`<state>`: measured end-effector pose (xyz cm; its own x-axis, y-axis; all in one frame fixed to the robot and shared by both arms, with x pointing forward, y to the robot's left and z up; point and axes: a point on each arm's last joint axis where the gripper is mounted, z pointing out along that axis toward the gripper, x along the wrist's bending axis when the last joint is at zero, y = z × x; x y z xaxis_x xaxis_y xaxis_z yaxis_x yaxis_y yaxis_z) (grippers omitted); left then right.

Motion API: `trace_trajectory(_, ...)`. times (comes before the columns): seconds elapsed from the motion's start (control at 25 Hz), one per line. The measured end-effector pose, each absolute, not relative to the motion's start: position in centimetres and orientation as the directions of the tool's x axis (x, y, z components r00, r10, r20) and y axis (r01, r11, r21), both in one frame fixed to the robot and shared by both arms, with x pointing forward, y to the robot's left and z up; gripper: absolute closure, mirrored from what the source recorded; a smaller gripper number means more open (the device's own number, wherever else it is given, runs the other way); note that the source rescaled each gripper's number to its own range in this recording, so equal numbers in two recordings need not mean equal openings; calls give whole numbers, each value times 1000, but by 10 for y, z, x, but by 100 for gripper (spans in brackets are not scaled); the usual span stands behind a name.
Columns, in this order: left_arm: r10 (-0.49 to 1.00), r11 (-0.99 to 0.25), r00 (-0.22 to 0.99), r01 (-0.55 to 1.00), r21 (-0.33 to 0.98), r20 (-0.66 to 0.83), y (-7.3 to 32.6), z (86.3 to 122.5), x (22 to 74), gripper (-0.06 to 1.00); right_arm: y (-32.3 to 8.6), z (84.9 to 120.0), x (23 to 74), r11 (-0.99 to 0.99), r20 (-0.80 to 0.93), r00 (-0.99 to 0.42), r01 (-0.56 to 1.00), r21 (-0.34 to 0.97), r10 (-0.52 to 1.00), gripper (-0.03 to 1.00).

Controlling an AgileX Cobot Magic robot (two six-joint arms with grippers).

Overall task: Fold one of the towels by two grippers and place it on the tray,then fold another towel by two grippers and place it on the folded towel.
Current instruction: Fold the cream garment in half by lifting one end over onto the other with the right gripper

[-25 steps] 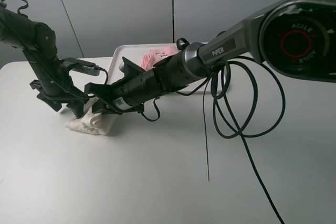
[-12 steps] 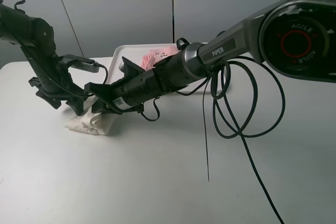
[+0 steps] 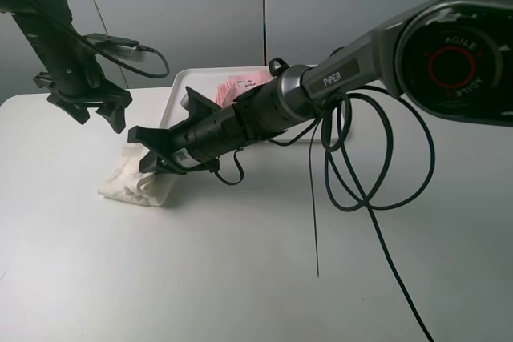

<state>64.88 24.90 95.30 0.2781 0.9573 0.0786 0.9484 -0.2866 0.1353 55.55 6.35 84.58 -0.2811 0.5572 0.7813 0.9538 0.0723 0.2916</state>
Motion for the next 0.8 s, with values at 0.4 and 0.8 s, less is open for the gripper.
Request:
trace_trajectory(0.4, 958, -286, 276, 945, 160, 84, 248, 963, 655, 6, 74, 847, 547, 53, 802, -229, 969, 240, 552, 56)
trace_trajectory(0.8, 954, -299, 289, 941, 159, 85, 248, 964, 655, 6, 106, 879, 551, 55, 815, -323, 939, 340, 481, 45)
